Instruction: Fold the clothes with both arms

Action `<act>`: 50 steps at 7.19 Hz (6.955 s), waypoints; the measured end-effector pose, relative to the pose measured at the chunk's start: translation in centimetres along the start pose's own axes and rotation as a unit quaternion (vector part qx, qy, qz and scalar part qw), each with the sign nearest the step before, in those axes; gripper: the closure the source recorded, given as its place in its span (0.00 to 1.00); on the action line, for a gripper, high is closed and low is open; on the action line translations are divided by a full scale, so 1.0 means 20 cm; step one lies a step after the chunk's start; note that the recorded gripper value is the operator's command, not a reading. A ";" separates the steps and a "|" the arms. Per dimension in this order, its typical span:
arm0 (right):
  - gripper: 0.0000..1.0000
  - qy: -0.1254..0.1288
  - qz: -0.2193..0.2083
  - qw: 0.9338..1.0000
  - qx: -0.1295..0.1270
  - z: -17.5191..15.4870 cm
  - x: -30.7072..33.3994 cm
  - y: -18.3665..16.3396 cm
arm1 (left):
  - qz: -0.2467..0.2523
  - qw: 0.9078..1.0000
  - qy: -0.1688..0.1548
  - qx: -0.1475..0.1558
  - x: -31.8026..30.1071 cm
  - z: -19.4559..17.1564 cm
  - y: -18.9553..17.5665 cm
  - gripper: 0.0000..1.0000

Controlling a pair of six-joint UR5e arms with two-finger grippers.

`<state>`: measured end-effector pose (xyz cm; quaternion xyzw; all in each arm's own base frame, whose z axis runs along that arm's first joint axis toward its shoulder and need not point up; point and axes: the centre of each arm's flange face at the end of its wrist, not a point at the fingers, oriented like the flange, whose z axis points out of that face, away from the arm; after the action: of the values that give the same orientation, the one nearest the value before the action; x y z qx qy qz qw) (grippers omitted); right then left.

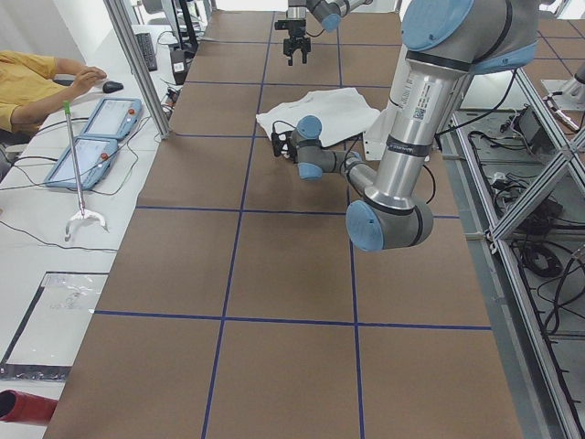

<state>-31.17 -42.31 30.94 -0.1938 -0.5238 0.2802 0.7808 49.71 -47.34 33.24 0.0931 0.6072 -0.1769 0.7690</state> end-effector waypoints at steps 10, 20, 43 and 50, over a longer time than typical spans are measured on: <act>0.01 0.008 0.043 0.983 0.176 0.91 0.02 0.83 | 0.000 0.997 -0.033 0.068 0.20 0.10 -0.91 0.39; 0.11 0.055 0.088 0.970 0.218 1.12 0.07 0.98 | 0.000 0.998 -0.024 0.062 0.19 0.05 -0.87 0.35; 1.00 0.059 0.090 0.974 0.199 0.97 0.17 1.04 | -0.095 0.995 0.010 -0.036 -0.03 -0.42 0.56 0.35; 1.00 0.064 0.094 0.976 0.186 0.92 0.18 1.03 | -0.121 0.989 -0.050 -0.067 -0.18 -0.35 1.15 0.48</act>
<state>-51.92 -24.06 28.19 -0.1109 -0.3908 0.4316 0.8054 51.47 -23.11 33.36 -0.0412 0.5851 -0.2320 0.7760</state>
